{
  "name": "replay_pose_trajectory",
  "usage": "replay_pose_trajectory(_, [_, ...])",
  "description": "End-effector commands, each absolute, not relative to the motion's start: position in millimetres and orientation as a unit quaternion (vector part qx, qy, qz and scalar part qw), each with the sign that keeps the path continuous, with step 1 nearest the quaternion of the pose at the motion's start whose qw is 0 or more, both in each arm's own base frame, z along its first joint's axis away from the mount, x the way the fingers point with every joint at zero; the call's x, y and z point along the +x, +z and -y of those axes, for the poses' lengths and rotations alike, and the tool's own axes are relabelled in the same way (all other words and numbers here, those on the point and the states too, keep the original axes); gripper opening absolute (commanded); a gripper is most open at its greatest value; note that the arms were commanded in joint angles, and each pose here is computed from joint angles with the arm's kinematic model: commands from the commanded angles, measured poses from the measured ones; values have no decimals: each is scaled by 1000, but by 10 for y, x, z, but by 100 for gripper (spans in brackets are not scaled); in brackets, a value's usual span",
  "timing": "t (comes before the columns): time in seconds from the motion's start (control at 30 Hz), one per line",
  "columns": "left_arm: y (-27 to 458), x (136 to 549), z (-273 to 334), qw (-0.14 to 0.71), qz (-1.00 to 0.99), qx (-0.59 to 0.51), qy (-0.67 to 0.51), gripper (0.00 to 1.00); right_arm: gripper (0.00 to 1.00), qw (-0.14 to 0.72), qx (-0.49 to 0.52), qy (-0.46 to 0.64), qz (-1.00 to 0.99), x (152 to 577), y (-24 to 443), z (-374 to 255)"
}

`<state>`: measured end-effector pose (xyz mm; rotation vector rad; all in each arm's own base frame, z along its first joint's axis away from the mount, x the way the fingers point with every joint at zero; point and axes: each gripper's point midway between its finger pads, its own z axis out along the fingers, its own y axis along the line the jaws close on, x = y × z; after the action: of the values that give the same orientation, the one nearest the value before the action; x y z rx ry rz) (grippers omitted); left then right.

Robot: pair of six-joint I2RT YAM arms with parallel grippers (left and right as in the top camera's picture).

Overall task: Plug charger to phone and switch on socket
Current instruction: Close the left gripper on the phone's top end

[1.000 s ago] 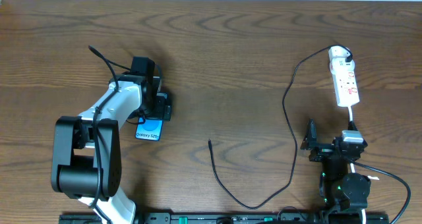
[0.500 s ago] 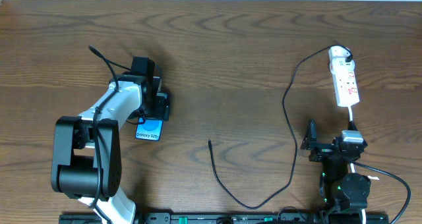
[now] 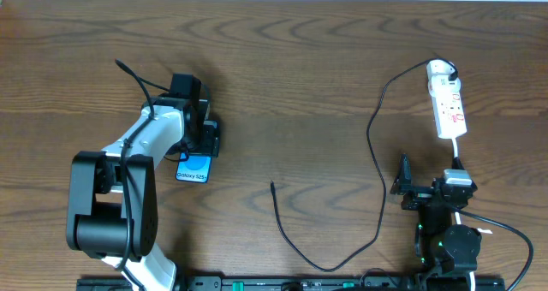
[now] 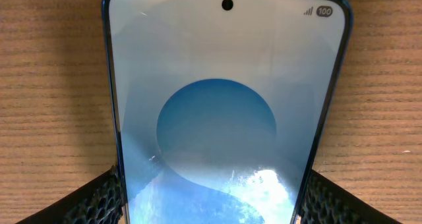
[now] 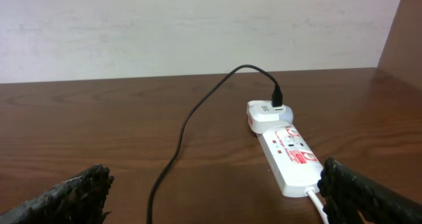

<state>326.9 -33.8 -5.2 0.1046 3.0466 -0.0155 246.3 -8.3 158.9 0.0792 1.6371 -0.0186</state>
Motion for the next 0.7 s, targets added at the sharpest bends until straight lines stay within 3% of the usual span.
replay_pose_trajectory(0.0, [-289,3008,212,-2,-999,41,24,79,99,683,41,-5,-729,2460,1588,85])
replay_pose_trajectory(0.53, [-289,3009,213,-2,-999,41,24,69,99,683,41,-5,-729,2460,1588,85])
replay_pose_trajectory(0.67, [-289,3009,212,-2,-999,41,24,61,99,683,41,-5,-729,2461,1588,84])
